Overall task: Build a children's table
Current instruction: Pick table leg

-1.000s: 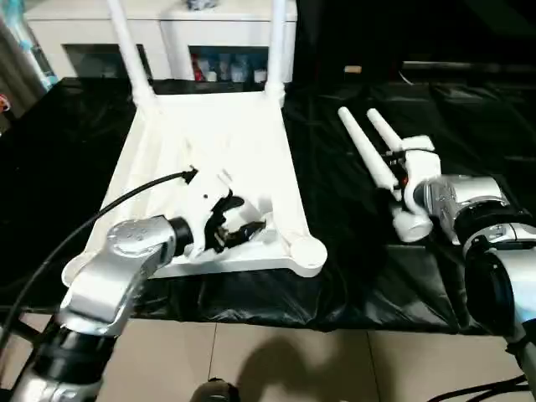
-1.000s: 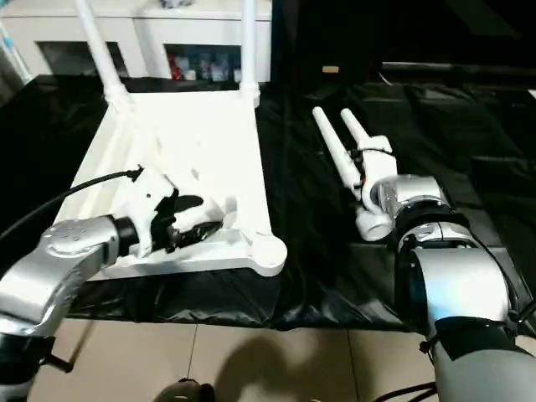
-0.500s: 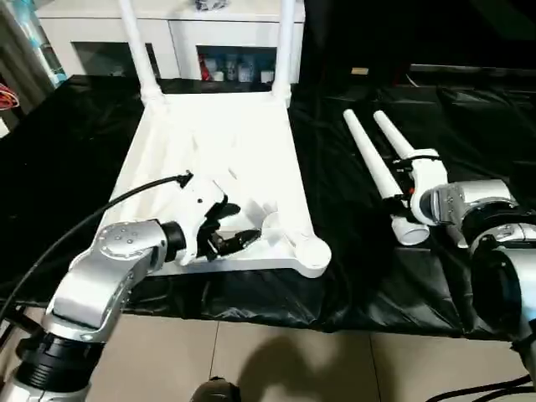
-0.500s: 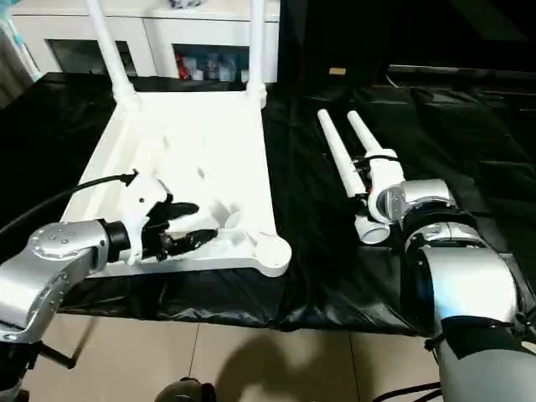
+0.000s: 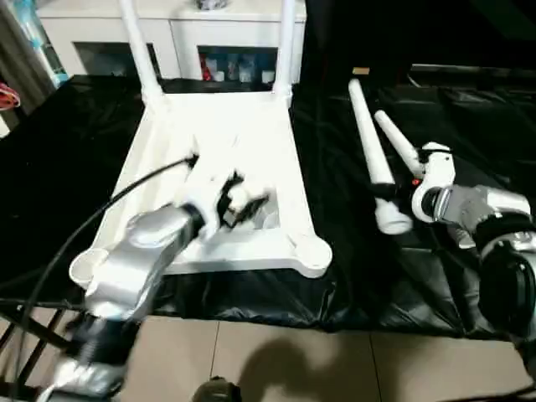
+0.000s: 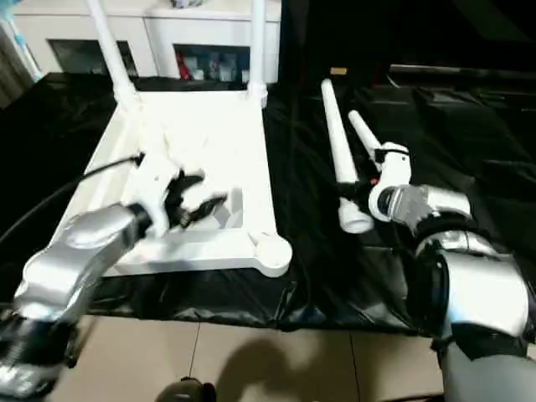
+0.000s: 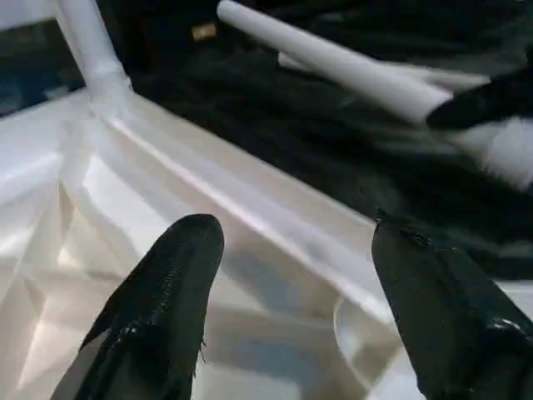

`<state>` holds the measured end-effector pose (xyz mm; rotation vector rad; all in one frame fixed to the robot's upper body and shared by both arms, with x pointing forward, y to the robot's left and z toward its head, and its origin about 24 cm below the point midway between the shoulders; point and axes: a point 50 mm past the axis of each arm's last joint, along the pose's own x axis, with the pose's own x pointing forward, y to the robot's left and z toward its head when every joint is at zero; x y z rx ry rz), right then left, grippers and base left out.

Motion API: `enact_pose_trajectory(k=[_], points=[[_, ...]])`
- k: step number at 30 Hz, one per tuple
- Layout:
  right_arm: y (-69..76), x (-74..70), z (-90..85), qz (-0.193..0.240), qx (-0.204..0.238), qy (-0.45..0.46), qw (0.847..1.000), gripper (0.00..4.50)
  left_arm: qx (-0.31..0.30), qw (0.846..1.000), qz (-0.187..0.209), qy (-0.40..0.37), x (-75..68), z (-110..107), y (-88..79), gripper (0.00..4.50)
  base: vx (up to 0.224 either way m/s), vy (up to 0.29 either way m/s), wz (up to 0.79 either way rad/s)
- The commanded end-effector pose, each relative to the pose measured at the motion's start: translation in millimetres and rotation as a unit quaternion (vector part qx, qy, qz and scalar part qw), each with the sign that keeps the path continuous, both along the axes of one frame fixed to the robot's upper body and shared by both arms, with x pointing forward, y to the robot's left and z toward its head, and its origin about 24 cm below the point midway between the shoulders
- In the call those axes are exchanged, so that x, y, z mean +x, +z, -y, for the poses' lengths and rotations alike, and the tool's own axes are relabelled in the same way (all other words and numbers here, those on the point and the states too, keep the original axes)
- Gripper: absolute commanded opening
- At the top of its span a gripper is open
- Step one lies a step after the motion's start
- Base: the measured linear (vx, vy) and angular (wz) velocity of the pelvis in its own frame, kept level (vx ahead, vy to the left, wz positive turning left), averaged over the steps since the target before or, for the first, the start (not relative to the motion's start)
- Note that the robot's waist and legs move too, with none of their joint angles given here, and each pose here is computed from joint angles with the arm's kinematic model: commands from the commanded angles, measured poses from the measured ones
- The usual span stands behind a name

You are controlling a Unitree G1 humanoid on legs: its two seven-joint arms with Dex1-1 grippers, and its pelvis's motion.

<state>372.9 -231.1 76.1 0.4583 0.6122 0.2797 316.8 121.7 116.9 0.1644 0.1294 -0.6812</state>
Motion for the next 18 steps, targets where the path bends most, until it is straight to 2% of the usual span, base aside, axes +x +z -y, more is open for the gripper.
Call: enact_pose_trajectory(k=[1, 3, 5, 6, 7, 8, 10, 13, 17, 18], points=[[16.1, 4.7, -10.0, 0.094, 0.095, 0.031, 0.991, 1.88, -0.029, 1.000, 0.009, 0.000, 6.0, 5, 7.7, 3.29, 0.000, 0.000, 0.00], [27.7, 1.0, -19.2, 0.189, 0.172, 0.067, 0.964, 1.88, -0.070, 0.997, -0.001, -0.009, 9.9, 15, 12.7, 3.29, 0.000, 0.000, 0.00], [32.0, -4.7, -24.3, 0.233, 0.200, 0.089, 0.947, 1.88, -0.101, 0.995, -0.016, -0.013, 12.1, 20, 15.7, 3.29, 0.000, 0.000, 0.00], [32.7, -8.9, -27.4, 0.252, 0.212, 0.103, 0.939, 1.88, -0.122, 0.992, -0.028, -0.018, 13.2, 23, 17.7, 3.60, 0.000, 0.000, 0.00], [29.2, -21.7, -35.6, 0.275, 0.244, 0.141, 0.919, 1.88, -0.182, 0.981, -0.059, -0.037, 15.2, 33, 24.2, 3.67, 0.000, 0.000, 0.00], [29.2, -21.7, -35.6, 0.275, 0.244, 0.141, 0.919, 1.88, -0.182, 0.981, -0.059, -0.037, 15.2, 33, 24.2, 3.67, 0.000, 0.000, 0.00], [21.2, -37.8, -45.7, 0.282, 0.272, 0.186, 0.901, 1.88, -0.253, 0.960, -0.099, -0.073, 14.5, 44, 30.6, 3.73, 0.000, 0.000, 0.00], [17.8, -53.1, -54.9, 0.279, 0.302, 0.219, 0.885, 1.87, -0.300, 0.937, -0.132, -0.119, 13.2, 57, 35.8, 4.10, 0.000, 0.000, 0.00], [14.7, -66.0, -62.7, 0.266, 0.306, 0.250, 0.879, 1.87, -0.365, 0.904, -0.165, -0.151, 14.5, 70, 45.4, 4.45, 0.000, 0.000, 0.00], [14.1, -67.2, -63.0, 0.265, 0.307, 0.252, 0.879, 1.87, -0.369, 0.901, -0.169, -0.155, 14.4, 71, 46.1, 4.45, 0.000, 0.000, 0.00]])
